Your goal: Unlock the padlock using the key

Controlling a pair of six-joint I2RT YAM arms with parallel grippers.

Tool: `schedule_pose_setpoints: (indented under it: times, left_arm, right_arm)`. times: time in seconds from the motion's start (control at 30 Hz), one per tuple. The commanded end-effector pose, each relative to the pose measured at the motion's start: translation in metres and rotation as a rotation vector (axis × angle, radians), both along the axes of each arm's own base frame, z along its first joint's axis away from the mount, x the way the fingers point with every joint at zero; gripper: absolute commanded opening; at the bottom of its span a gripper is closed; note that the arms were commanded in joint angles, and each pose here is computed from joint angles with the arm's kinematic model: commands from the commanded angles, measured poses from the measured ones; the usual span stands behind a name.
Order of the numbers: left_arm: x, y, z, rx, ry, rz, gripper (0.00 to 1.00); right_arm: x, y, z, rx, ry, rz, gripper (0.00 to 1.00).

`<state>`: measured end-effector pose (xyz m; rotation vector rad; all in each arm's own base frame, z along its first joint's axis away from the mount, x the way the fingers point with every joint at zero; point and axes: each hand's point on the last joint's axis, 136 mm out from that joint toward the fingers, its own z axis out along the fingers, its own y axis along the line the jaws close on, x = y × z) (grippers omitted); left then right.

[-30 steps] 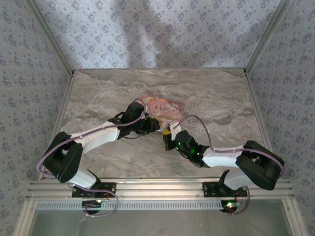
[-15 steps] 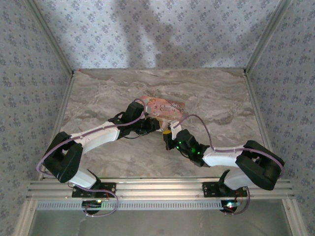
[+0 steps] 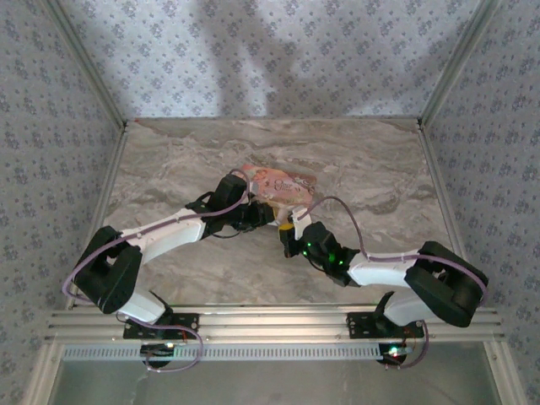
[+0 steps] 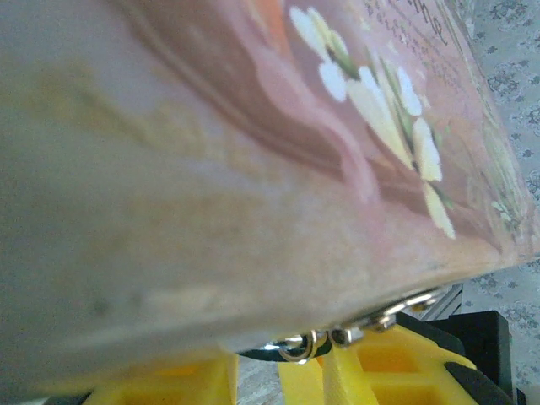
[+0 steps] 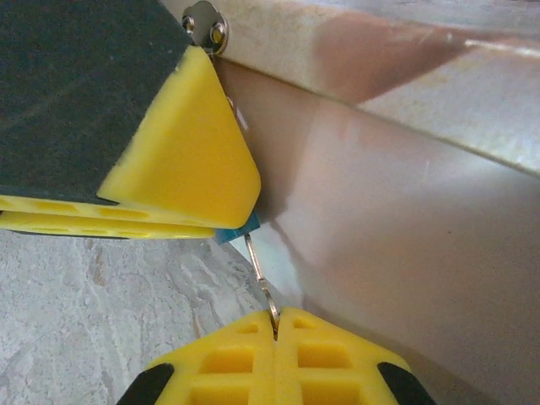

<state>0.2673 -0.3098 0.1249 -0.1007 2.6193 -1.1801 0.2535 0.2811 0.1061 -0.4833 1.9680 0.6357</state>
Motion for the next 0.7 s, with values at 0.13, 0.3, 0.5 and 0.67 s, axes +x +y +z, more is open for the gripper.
schedule_pose_setpoints:
  times: [0.13, 0.3, 0.5, 0.67]
  left_arm:
    - [-0.002, -0.0113, 0.014, -0.047, 0.002, -0.019, 0.28]
    - [-0.0024, -0.0113, 0.0142, -0.047, 0.002, -0.021, 0.28]
    - [-0.0028, -0.0121, 0.0151, -0.052, 0.002, -0.025, 0.28]
    - [-0.0039, -0.0126, 0.0175, -0.059, 0.003, -0.031, 0.28]
  right_arm:
    - [-0.0002, 0.0018, 0.0166, 0.05, -0.031, 0.001, 0.0]
    - [-0.0009, 0.0033, 0.018, 0.054, -0.032, 0.008, 0.0]
    - [-0.0004, 0.0031, 0.0155, 0.047, -0.03, 0.006, 0.0]
    - [0.0067, 0.0051, 0.0206, 0.063, -0.04, 0.001, 0.0]
